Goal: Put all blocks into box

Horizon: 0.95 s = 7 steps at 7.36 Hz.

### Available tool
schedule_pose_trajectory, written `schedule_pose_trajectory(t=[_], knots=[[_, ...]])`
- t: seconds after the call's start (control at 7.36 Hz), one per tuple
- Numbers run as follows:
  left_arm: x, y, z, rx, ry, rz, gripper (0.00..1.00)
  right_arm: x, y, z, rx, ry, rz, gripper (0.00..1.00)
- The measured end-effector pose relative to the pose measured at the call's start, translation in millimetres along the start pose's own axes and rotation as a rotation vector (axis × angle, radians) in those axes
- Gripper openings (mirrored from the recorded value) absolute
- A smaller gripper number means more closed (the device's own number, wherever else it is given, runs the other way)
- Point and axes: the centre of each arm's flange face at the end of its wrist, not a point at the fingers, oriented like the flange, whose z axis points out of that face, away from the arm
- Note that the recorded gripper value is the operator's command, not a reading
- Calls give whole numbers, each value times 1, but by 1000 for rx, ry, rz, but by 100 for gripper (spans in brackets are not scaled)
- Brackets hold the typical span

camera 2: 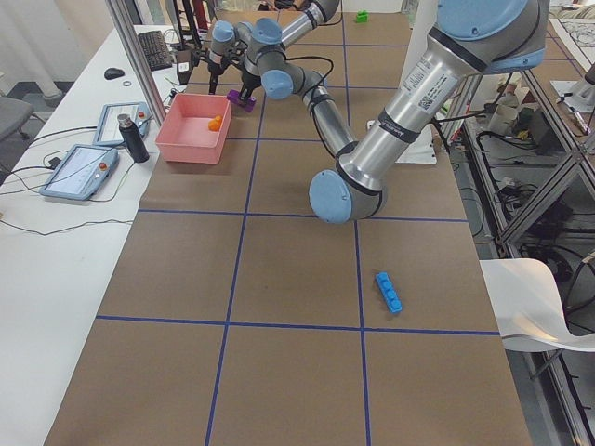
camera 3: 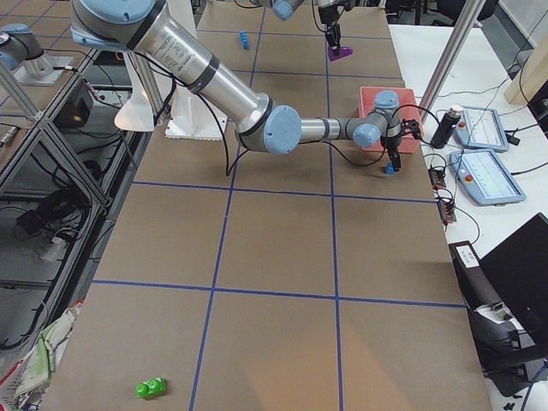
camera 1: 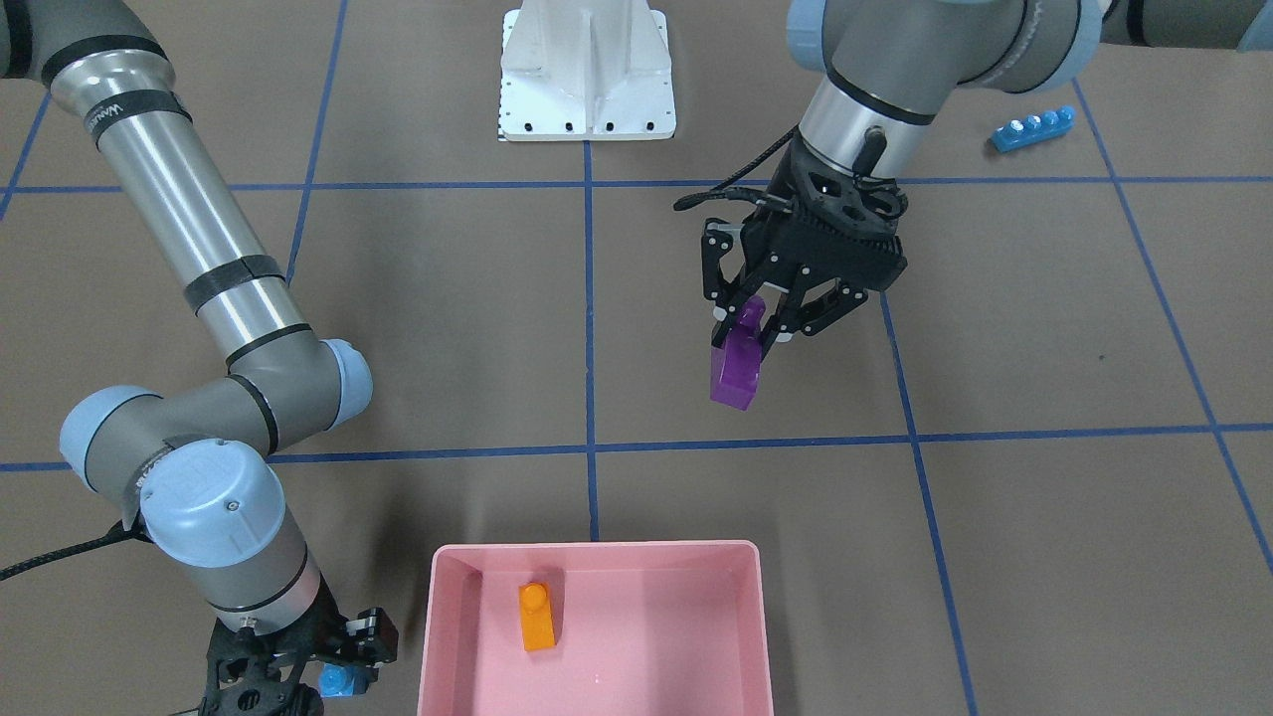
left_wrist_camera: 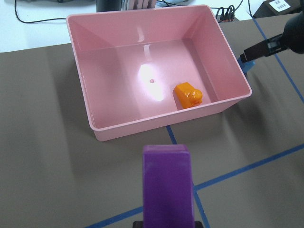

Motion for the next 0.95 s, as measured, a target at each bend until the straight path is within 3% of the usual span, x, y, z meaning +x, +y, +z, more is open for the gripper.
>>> schedule_pose_trajectory(t=[0.14, 0.54, 0.82, 0.95], knots=[[4, -7, 4, 7, -9, -4, 0, 0, 2, 5, 2, 8, -1, 74], [23, -35, 19, 32, -39, -10, 0, -6, 9, 12, -5, 13, -9, 66], [28, -46, 27, 40, -57, -12, 0, -9, 15, 17, -14, 15, -14, 9], [29, -47, 29, 41, -57, -14, 0, -10, 16, 18, -16, 15, -14, 0]])
